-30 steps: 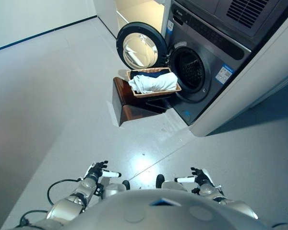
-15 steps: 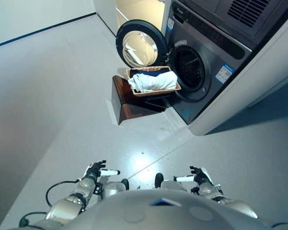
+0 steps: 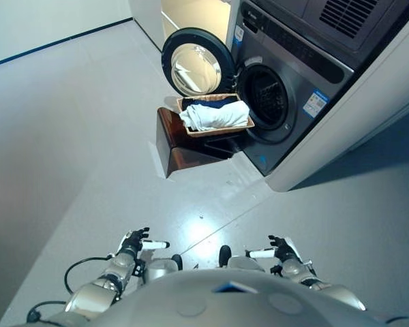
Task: Pick up the clothes and place them into the washing machine
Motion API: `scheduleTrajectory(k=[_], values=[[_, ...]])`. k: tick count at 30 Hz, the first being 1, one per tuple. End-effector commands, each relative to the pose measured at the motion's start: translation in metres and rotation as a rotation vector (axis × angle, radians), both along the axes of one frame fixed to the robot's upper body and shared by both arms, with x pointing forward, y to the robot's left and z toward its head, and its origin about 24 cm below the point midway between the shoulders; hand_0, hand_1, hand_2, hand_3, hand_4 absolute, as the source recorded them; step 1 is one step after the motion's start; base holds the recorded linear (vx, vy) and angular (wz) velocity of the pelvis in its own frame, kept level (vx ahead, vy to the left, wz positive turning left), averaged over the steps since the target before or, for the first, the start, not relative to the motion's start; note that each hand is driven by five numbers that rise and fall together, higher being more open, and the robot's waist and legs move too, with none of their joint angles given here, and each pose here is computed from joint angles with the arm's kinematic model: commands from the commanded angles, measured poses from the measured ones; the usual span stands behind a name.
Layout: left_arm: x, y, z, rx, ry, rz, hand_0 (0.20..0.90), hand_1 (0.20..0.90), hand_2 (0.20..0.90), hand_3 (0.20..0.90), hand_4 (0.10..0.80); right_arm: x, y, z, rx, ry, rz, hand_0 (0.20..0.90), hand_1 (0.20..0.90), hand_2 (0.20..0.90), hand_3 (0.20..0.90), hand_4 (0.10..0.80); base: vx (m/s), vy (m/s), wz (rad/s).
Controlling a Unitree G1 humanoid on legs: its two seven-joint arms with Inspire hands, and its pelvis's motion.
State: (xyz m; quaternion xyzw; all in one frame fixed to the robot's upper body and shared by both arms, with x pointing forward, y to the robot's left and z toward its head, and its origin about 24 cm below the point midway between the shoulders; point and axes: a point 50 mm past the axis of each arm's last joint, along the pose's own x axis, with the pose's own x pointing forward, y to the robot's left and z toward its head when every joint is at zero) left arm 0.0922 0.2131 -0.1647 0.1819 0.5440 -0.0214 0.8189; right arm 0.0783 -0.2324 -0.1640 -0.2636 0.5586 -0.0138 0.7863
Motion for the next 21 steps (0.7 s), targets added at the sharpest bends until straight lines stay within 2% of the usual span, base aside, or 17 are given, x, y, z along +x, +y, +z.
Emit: scheduleTrajectory(k=[1, 8, 13, 16, 21], values=[[0.031, -0.012, 0.006, -0.007, -0.080, -0.047, 0.900, 0.900, 0.900, 0.900, 0.800, 0.027, -0.002, 0.006, -0.030, -0.060, 0.053, 0.900, 0.900, 0.900, 0.900, 0.800, -0.009, 0.061, -0.08], [0.046, -0.002, 0.012, 0.035, -0.119, -0.068, 0.900, 0.900, 0.900, 0.900, 0.800, 0.043, 0.000, 0.011, -0.024, -0.107, 0.055, 0.900, 0.900, 0.900, 0.900, 0.800, -0.020, 0.078, -0.14], [0.061, 0.014, 0.021, 0.094, -0.166, -0.066, 0.900, 0.900, 0.900, 0.900, 0.800, 0.057, -0.004, 0.016, -0.028, -0.176, 0.002, 0.900, 0.900, 0.900, 0.900, 0.800, -0.011, 0.087, -0.32], [0.065, 0.018, 0.024, 0.108, -0.183, -0.039, 0.900, 0.900, 0.900, 0.900, 0.800, 0.057, -0.008, 0.018, -0.039, -0.200, -0.048, 0.900, 0.900, 0.900, 0.900, 0.800, 0.138, -0.015, -0.03], [0.077, 0.013, 0.028, 0.117, -0.224, -0.022, 0.900, 0.900, 0.900, 0.900, 0.800, 0.052, -0.009, 0.018, -0.059, -0.213, -0.079, 0.900, 0.900, 0.900, 0.900, 0.800, 0.262, -0.168, 0.12]])
